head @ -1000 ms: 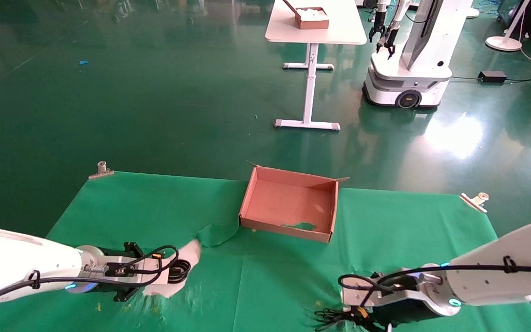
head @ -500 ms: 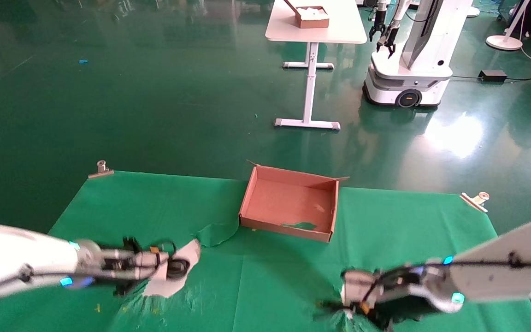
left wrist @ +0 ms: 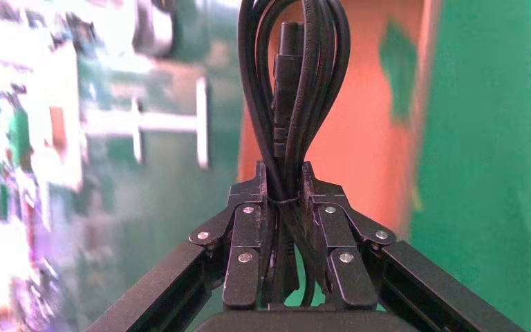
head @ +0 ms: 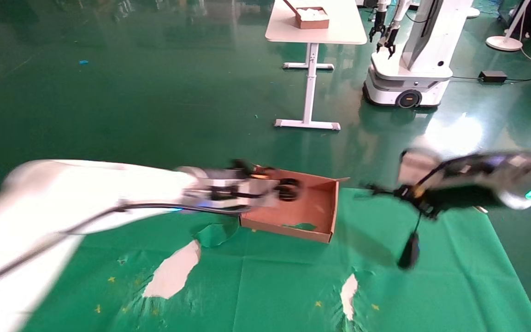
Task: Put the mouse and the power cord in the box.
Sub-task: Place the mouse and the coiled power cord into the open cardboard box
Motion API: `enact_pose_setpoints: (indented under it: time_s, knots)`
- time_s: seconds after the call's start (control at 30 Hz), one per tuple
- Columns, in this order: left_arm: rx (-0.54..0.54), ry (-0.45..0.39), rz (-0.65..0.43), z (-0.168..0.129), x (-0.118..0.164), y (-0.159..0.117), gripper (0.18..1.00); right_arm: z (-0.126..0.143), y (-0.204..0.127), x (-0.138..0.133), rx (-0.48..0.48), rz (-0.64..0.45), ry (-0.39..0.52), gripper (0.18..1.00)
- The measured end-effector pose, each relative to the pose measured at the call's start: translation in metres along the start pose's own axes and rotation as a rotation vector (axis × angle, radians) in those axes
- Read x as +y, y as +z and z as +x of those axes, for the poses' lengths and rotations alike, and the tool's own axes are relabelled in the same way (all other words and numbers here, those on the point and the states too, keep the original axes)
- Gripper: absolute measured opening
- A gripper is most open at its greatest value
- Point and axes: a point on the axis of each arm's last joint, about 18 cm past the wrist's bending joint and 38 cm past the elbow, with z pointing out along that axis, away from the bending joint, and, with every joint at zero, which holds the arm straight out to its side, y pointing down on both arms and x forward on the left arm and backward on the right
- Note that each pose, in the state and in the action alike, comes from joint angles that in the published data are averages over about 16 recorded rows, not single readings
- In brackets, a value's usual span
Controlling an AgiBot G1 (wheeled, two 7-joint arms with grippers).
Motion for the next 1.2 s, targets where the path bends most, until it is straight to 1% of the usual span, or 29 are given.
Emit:
enact_pose_setpoints:
  time_s: [0.13, 0.23, 0.43, 0.63, 0.83, 1.03, 1.2]
  knots:
    - [-0.038, 0.067, 0.033, -0.002, -0.028, 0.022, 0.270, 0.016, -0.026, 0.004, 0.045, -0.013, 0.009, 0.221]
    - [-0.056, 0.107, 0.043, 0.000, -0.038, 0.032, 0.270, 0.022, -0.040, 0.002, 0.065, -0.012, 0.010, 0.220]
    - [-0.071, 0.157, 0.045, 0.003, -0.046, 0.041, 0.273, 0.025, -0.052, -0.013, 0.080, 0.021, -0.001, 0.220]
    - [-0.073, 0.160, 0.040, 0.003, -0.047, 0.043, 0.290, 0.020, -0.048, -0.036, 0.063, 0.077, -0.027, 0.220]
    - [-0.074, 0.159, 0.039, 0.002, -0.048, 0.045, 0.342, 0.012, -0.041, -0.056, 0.038, 0.128, -0.044, 0.220]
    - [-0.074, 0.158, 0.038, 0.002, -0.049, 0.045, 0.433, 0.006, -0.040, -0.068, 0.023, 0.154, -0.049, 0.220]
    - [-0.075, 0.157, 0.038, 0.002, -0.049, 0.045, 0.537, 0.007, -0.043, -0.072, 0.026, 0.162, -0.053, 0.219]
